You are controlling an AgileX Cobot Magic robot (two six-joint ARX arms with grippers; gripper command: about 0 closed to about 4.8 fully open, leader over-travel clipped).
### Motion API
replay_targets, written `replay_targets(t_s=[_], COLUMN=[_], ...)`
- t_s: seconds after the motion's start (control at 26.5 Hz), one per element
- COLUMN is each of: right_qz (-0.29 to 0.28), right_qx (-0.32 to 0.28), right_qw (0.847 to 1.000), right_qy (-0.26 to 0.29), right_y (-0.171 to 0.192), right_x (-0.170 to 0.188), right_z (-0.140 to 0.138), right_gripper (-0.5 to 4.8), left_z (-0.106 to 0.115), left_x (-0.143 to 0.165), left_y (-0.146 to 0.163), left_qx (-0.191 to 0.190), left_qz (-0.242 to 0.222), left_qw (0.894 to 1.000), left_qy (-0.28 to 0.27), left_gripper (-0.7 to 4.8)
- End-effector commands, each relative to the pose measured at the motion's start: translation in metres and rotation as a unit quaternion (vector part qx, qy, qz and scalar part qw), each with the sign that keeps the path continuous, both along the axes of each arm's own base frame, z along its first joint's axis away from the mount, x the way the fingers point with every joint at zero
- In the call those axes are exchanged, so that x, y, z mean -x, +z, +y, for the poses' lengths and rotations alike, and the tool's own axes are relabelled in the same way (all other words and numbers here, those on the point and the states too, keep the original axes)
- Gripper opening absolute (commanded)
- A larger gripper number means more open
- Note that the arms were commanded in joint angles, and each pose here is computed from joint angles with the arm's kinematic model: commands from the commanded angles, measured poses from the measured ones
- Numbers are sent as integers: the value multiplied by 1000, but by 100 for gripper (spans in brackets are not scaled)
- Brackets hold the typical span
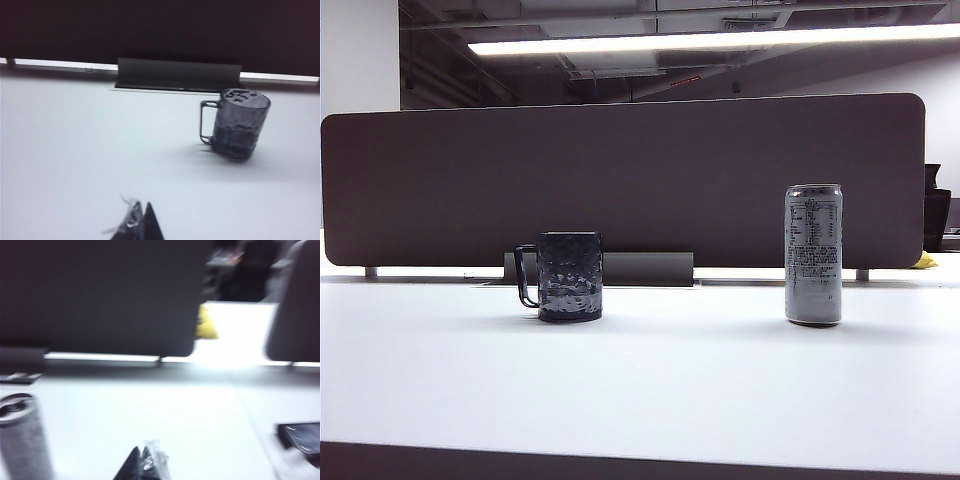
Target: Pick up the metal can, pour some water into the cup, then place the can back on the table.
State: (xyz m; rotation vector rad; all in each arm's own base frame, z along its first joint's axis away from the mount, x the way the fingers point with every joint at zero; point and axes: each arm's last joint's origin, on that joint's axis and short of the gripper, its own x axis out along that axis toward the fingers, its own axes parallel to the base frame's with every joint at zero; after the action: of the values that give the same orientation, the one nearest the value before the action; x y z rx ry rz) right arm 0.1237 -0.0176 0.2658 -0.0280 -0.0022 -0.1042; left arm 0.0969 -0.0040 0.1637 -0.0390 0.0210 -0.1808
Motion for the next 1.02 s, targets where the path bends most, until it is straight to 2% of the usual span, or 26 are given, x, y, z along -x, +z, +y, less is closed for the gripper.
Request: replay_targets(t_s=[0.04, 0.26, 0.53, 0.68, 1.02], right_qz=[-19, -41, -44, -19, -33], right_qx=[2, -22, -34, -38, -36], right_qw=[1000, 999, 998, 999, 999], right_qy=[-16, -14, -9, -8, -1], right_y=[-23, -63, -91, -97, -95], right_x=[12, 26, 28, 27, 27], right_z=[1, 3, 4, 4, 5], right_gripper=[-5, -5, -5, -5, -5], left_z=[0, 0, 0, 0, 0], left_x=[0, 0, 0, 0, 0], left_y=[1, 1, 1, 1, 1], left_qx=[-2, -2, -2, -2, -2], left_qz=[-5, -5, -4, -4, -4], left_qw=[1000, 1000, 1000, 1000, 1000], left_qy=[-1, -1, -1, -1, -1], left_gripper=[-5, -5, -5, -5, -5])
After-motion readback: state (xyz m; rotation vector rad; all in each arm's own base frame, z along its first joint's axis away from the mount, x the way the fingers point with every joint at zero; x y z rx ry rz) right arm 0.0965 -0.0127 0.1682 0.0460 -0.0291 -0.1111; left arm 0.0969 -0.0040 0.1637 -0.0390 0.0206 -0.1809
